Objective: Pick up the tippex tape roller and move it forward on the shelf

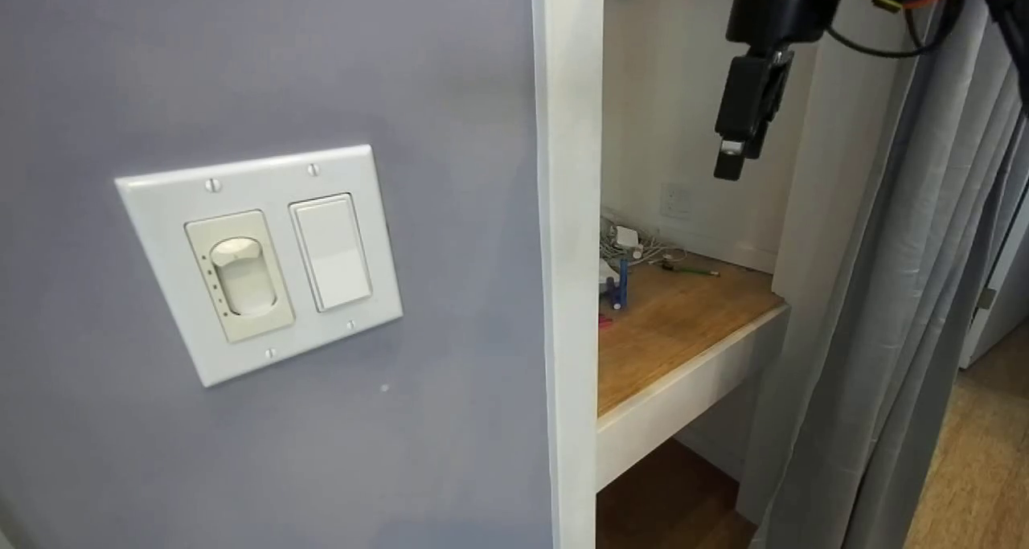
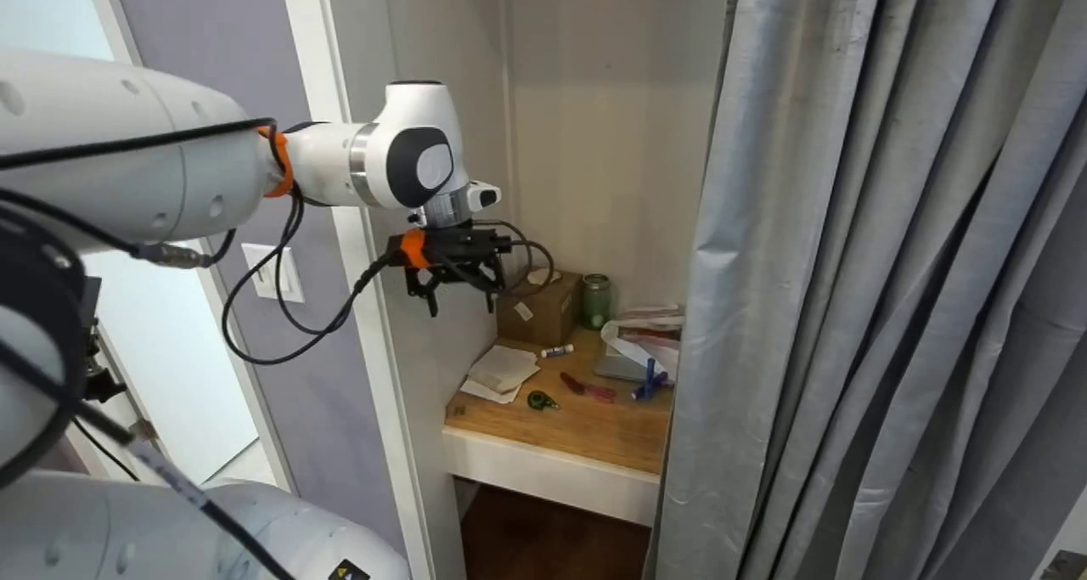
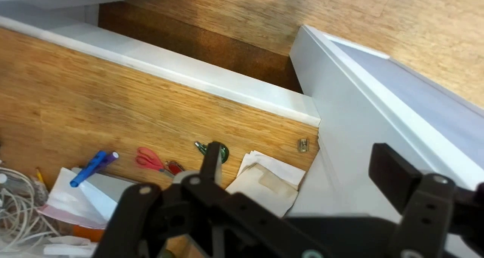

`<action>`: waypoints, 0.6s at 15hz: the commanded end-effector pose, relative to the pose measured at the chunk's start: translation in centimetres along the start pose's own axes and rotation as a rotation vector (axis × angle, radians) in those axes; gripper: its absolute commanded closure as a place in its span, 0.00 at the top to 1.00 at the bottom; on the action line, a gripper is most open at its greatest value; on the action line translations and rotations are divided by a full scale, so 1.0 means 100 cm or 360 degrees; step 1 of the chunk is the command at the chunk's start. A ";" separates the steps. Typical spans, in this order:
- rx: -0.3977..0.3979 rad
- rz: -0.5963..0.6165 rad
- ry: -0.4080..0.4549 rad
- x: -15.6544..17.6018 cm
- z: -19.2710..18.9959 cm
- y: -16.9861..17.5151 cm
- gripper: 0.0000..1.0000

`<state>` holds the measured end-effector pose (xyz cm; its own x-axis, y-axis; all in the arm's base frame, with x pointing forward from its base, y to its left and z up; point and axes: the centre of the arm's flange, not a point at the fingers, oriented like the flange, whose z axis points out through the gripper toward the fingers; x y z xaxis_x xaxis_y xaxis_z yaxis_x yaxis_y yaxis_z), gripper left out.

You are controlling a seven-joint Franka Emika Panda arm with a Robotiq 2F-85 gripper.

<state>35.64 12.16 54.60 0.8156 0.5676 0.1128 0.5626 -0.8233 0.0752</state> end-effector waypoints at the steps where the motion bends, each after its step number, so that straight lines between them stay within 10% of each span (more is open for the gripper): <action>1: 0.0031 -0.0310 -0.0066 0.041 0.014 0.034 1.00; 9: 0.0076 -0.0959 -0.0166 0.087 0.122 0.051 1.00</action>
<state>44.68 12.34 46.69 0.4881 0.8728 0.0049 0.8721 -0.4880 0.0368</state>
